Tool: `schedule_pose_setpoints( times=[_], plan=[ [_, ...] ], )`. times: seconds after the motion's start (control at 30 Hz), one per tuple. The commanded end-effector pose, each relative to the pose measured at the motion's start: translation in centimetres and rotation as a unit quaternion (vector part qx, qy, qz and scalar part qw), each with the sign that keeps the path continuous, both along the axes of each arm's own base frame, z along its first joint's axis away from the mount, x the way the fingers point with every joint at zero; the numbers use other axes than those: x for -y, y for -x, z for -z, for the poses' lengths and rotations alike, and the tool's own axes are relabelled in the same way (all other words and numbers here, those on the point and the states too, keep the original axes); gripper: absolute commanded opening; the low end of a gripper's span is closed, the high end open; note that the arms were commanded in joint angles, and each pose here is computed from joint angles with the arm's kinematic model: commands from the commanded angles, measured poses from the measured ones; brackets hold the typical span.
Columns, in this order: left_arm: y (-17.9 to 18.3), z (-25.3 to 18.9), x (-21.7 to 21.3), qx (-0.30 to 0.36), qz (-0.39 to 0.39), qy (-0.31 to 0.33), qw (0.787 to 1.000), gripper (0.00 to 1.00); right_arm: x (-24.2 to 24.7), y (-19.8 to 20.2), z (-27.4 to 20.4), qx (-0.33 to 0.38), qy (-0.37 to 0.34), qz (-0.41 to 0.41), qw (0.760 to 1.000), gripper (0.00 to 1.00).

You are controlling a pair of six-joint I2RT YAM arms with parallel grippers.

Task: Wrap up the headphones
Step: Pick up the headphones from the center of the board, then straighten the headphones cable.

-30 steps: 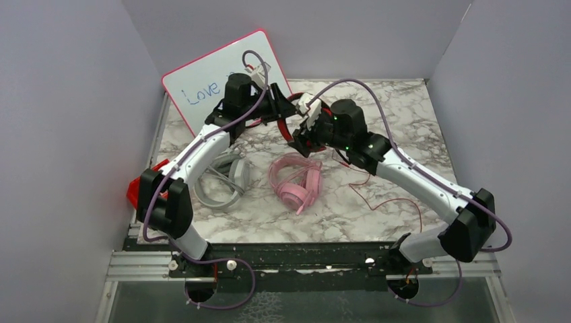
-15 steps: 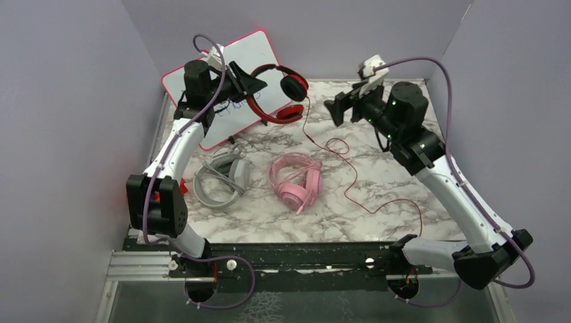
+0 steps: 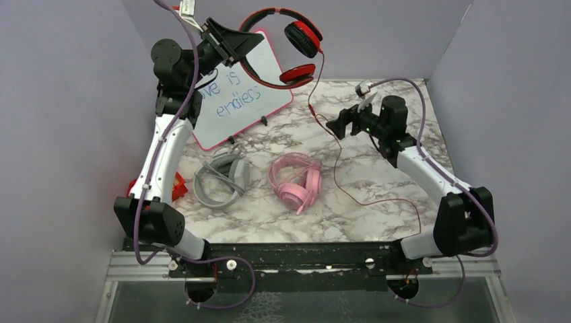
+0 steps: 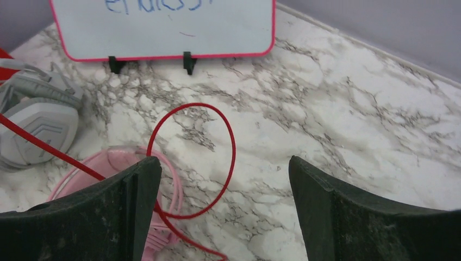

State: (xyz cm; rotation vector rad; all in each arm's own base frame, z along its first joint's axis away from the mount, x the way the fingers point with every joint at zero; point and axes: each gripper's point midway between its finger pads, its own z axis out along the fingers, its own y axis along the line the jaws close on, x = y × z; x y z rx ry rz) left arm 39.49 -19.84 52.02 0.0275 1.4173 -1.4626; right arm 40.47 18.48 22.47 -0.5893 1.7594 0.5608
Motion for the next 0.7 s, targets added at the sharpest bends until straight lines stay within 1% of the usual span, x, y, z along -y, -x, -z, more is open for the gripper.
schedule_pose_setpoints(
  times=[0.0, 0.03, 0.07, 0.17, 0.23, 0.3, 0.37, 0.43, 0.5, 0.53, 0.57, 0.63, 0.67],
  plan=[
    [2.9, -5.2, -0.5, 0.046, 0.015, 0.048, 0.998, 0.11, -3.3, 1.4, -3.9, 0.089, -0.058, -0.125, 0.986, 0.9],
    [3.0, -5.5, -0.5, 0.048, 0.018, 0.052, 0.997, 0.11, -3.5, 1.7, -3.8, 0.086, -0.06, -0.134, 0.985, 0.87],
    [3.1, -5.9, -0.5, 0.052, 0.02, 0.053, 0.997, 0.11, -3.4, 1.7, -4.0, 0.075, -0.071, -0.124, 0.987, 0.85],
    [3.5, -7.0, -0.5, 0.066, 0.025, 0.055, 0.996, 0.11, -1.2, 0.7, -4.8, 0.073, -0.092, -0.068, 0.991, 0.86],
    [3.7, -7.6, -0.6, 0.074, 0.022, 0.057, 0.995, 0.11, 1.2, -0.9, -4.3, 0.036, -0.106, -0.023, 0.993, 0.86],
    [3.8, -8.2, -0.8, 0.084, 0.016, 0.058, 0.995, 0.1, 2.2, -1.6, -3.7, -0.002, -0.112, 0.008, 0.994, 0.86],
    [3.6, -8.5, -0.9, 0.09, 0.011, 0.059, 0.994, 0.1, 2.1, -0.6, -3.4, -0.032, -0.119, 0.008, 0.992, 0.86],
    [3.0, -8.5, -1.0, 0.089, 0.006, 0.061, 0.994, 0.1, 2.9, 0.2, -2.7, -0.062, -0.118, 0.039, 0.99, 0.86],
    [2.5, -8.5, -1.0, 0.089, 0.002, 0.062, 0.994, 0.1, 4.5, 0.7, -0.8, -0.087, -0.092, 0.085, 0.988, 0.86],
    [2.2, -8.5, -1.0, 0.088, 0.001, 0.063, 0.994, 0.11, 4.7, 1.0, -0.7, -0.083, -0.086, 0.089, 0.989, 0.86],
    [2.1, -8.6, -1.0, 0.089, 0.0, 0.064, 0.994, 0.1, 4.5, 1.9, 0.3, -0.085, -0.083, 0.073, 0.99, 0.86],
    [1.9, -8.8, -1.0, 0.091, -0.001, 0.065, 0.994, 0.1, 2.7, 3.6, 0.6, -0.068, -0.094, 0.0, 0.993, 0.82],
    [1.8, -8.9, -1.0, 0.092, -0.001, 0.066, 0.994, 0.1, 1.7, 4.5, 0.7, -0.058, -0.101, -0.037, 0.993, 0.79]
  ],
)
